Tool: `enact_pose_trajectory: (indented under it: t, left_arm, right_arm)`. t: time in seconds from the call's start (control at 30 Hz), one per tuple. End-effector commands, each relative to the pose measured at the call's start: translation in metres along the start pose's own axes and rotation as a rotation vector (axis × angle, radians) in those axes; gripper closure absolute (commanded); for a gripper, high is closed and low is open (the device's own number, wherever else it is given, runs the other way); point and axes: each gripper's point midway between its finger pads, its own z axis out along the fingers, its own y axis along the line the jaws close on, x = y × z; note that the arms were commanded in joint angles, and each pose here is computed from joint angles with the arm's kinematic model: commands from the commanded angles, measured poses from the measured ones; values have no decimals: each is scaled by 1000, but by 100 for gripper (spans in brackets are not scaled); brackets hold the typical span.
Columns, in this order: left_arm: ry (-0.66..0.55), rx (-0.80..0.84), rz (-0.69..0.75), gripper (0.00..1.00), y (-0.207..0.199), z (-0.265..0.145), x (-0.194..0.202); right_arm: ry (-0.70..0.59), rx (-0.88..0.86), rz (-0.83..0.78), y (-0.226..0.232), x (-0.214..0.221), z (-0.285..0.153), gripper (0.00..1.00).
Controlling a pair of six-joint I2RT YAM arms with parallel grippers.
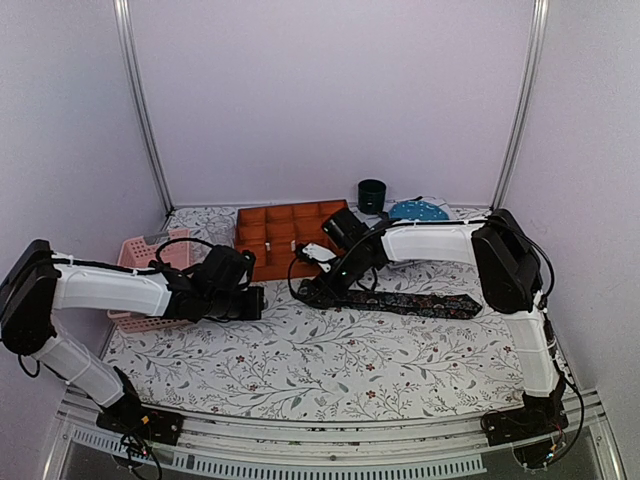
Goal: Roll the ties
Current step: Roll the tie at the center of the board.
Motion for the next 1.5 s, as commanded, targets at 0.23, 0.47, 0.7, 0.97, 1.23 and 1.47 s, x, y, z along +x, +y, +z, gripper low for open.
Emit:
enact_pose_trajectory:
  t: [0.23, 0.47, 0.7, 0.97, 1.23, 1.47]
  left_arm:
    - [15, -1, -7, 100, 4, 8, 4]
    - [19, -7, 0, 100, 5, 10, 4]
    - [20, -7, 6, 100, 5, 11, 2]
    - [24, -5, 10, 100, 3, 14, 2]
    - [21, -5, 10, 100, 4, 13, 1]
    - [17, 1, 6, 100, 3, 12, 0]
  right_arm:
    - [104, 17, -85, -13, 33, 58, 24]
    - [88, -1, -109, -11, 29, 58, 34]
    - [107, -31, -123, -7, 36, 59, 56]
    - [97, -25, -118, -10, 34, 55, 70]
    - [10, -36, -110, 2, 8, 22, 29]
    - [-112, -40, -77, 12, -30, -20, 20]
